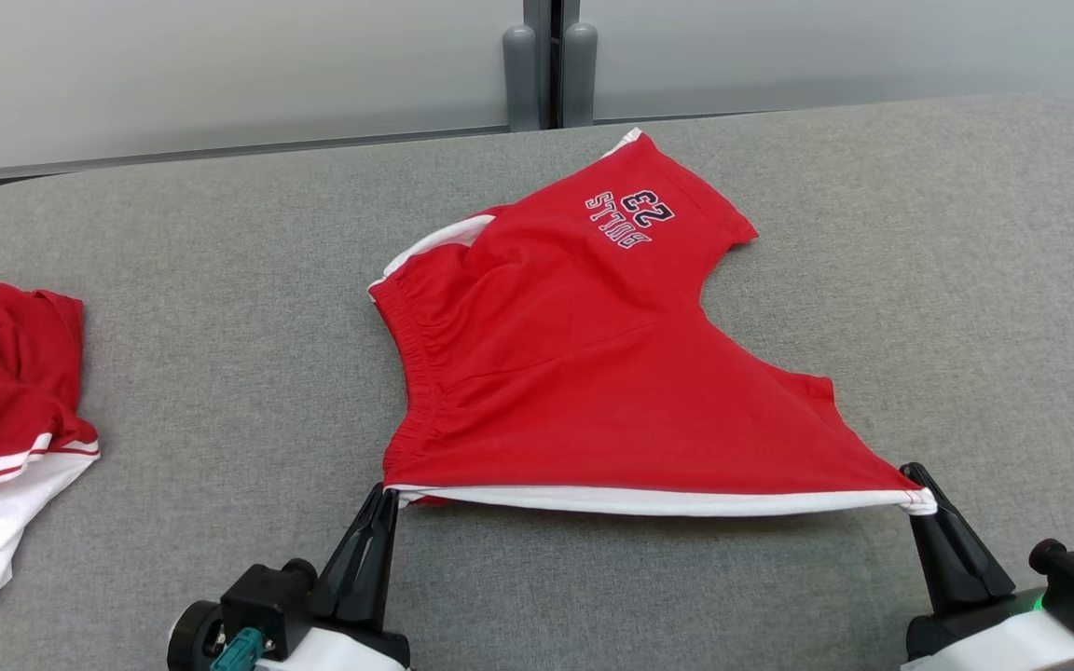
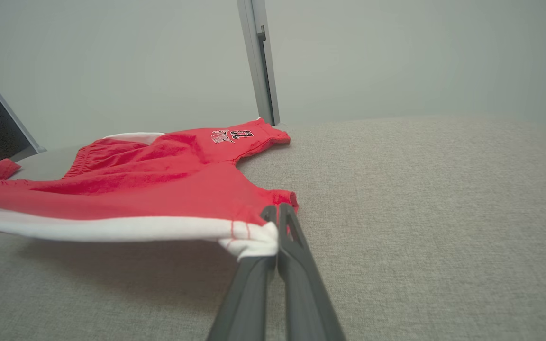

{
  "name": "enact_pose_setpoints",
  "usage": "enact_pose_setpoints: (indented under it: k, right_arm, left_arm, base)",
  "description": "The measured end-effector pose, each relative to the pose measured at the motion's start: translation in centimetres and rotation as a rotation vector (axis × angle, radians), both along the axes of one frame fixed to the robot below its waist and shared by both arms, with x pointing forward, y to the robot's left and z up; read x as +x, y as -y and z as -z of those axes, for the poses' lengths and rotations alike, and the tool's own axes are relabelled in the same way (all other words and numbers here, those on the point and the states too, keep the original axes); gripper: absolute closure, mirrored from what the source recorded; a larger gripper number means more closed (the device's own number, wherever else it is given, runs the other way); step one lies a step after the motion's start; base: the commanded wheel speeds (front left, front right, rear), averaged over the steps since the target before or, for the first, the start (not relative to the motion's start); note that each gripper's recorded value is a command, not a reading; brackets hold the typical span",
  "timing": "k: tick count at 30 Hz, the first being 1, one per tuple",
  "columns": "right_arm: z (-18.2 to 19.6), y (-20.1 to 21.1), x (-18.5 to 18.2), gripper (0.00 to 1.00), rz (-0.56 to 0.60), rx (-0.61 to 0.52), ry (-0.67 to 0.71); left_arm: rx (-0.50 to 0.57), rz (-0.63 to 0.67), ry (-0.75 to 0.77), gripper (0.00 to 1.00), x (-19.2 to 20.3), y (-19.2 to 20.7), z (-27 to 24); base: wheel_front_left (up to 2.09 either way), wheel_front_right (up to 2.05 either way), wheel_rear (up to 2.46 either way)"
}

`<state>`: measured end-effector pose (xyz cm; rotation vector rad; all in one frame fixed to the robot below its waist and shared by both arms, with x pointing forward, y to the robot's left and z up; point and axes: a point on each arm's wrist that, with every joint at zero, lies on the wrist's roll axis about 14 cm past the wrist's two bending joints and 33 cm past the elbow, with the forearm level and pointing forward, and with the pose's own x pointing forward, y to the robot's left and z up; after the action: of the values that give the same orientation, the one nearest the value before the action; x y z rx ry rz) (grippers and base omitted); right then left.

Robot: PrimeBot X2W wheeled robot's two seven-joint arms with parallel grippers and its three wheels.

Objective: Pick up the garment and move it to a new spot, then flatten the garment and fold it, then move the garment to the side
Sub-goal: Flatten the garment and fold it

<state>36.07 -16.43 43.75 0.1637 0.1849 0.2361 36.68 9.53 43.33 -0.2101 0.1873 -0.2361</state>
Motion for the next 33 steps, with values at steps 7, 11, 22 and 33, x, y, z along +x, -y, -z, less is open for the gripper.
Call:
enact_pose_setpoints:
  k: [7,11,22,33]
  right_arm:
    - [-0.7,0.3,-0.3,1.0,0.017,-0.007,-0.004]
    - [-0.9,0.2,-0.2,1.0,0.017,-0.004,-0.002]
    - [-2.8,0.5,4.2,1.0,-0.014,-0.045,0.067]
    - [-3.8,0.0,16.9,1.0,-0.122,-0.145,0.155]
  left_arm:
    - [-0.004,0.004,-0.004,1.0,-0.3,0.2,-0.7]
    - [0.003,0.008,-0.007,1.0,-0.3,0.1,-0.8]
    - [0.014,0.027,0.022,1.0,3.3,0.5,-2.2]
    - [-0.012,0.056,0.042,1.0,12.1,1.4,-1.3]
  base:
    - [0.0,0.0,0.0]
    - [0.0,0.0,0.0]
    - [0.0,0.0,0.0]
    - [0.0,0.0,0.0]
